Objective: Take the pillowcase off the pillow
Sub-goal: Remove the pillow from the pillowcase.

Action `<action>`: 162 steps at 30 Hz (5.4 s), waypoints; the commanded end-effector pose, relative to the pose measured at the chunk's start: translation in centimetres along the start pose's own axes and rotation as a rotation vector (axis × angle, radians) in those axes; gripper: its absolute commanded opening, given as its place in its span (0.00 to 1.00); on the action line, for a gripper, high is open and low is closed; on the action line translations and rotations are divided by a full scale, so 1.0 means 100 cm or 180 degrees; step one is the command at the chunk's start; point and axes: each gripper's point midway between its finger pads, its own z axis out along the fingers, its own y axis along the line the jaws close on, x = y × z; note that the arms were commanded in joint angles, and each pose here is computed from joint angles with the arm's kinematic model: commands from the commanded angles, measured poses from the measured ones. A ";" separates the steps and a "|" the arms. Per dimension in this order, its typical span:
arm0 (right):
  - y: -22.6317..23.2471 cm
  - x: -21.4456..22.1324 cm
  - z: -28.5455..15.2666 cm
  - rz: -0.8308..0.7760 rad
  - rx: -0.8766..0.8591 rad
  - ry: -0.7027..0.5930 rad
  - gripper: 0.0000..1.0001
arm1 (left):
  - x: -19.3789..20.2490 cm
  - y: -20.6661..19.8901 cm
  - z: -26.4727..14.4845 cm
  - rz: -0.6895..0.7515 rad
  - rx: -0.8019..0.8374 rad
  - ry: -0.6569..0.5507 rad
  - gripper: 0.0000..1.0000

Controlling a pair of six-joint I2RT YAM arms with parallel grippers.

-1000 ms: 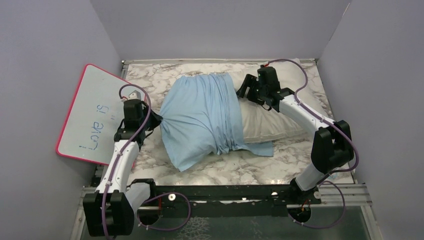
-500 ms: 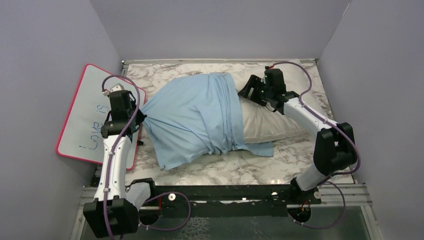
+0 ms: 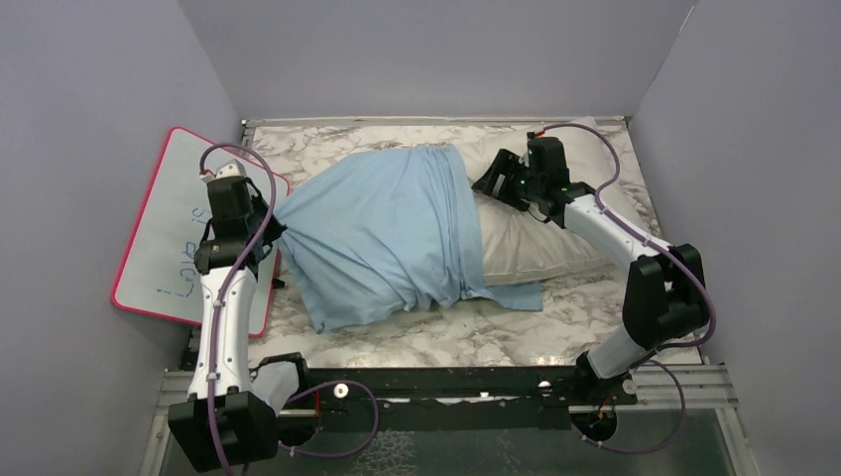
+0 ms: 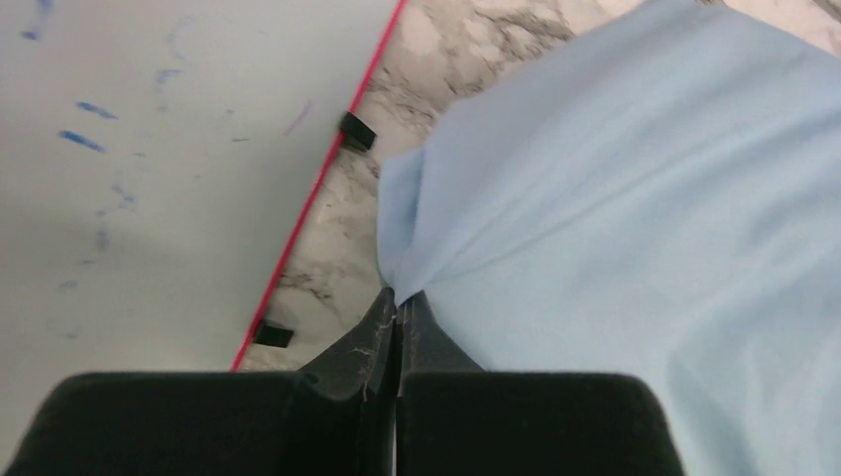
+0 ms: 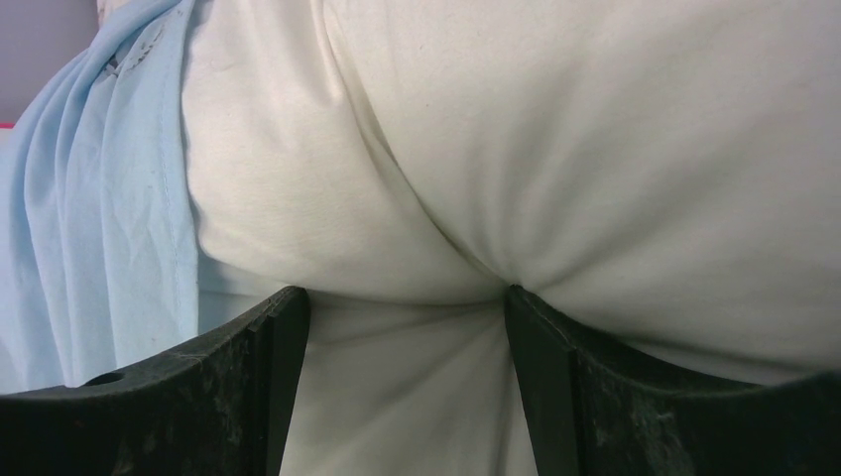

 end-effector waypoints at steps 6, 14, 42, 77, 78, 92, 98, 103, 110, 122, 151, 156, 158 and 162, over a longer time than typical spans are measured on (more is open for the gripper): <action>-0.097 0.106 -0.014 0.0113 0.1048 0.1167 0.78 | 0.057 -0.075 0.020 -0.0048 0.1588 0.0858 0.01; -0.093 0.105 -0.016 0.0125 0.0993 0.1178 0.78 | 0.085 -0.078 0.025 -0.0217 0.1741 0.1139 0.26; -0.086 0.118 -0.013 0.0243 0.0824 0.1322 0.78 | 0.140 -0.167 0.016 -0.0943 0.2853 0.1284 0.42; -0.127 0.107 -0.017 0.0390 0.1380 0.1077 0.76 | -0.076 0.047 -0.053 0.0221 -0.1046 -0.0774 0.00; -0.129 0.108 -0.017 0.0393 0.1387 0.1080 0.76 | -0.079 0.045 -0.055 0.0212 -0.1023 -0.0782 0.00; -0.159 0.094 -0.021 0.0487 0.1553 0.1011 0.76 | -0.119 0.058 -0.103 0.0111 -0.1353 -0.1163 0.00; -0.166 0.090 -0.023 0.0521 0.1591 0.0979 0.76 | -0.132 0.060 -0.122 0.0023 -0.1409 -0.1334 0.00; -0.170 0.087 -0.024 0.0534 0.1608 0.0968 0.76 | -0.132 0.059 -0.123 0.0032 -0.1396 -0.1344 0.00; -0.158 0.084 -0.023 0.0564 0.1416 0.0962 0.76 | -0.065 -0.040 -0.053 0.0368 0.0445 -0.0405 0.00; -0.140 0.094 -0.022 0.0562 0.1024 0.1115 0.76 | 0.091 -0.127 -0.007 -0.0573 0.2571 0.1293 0.50; -0.155 0.103 -0.020 0.0681 0.1269 0.1132 0.76 | 0.117 -0.146 0.014 -0.0465 0.2612 0.1215 0.00; -0.167 0.102 -0.020 0.0679 0.1495 0.1089 0.76 | 0.075 -0.071 0.032 0.0067 0.1141 0.0784 0.00; -0.172 0.103 -0.021 0.0681 0.1571 0.1091 0.76 | 0.042 -0.031 0.029 0.0127 0.0542 0.0484 0.00; -0.175 0.103 -0.020 0.0736 0.1618 0.1065 0.75 | -0.022 0.011 -0.003 0.0148 -0.0144 -0.0103 0.00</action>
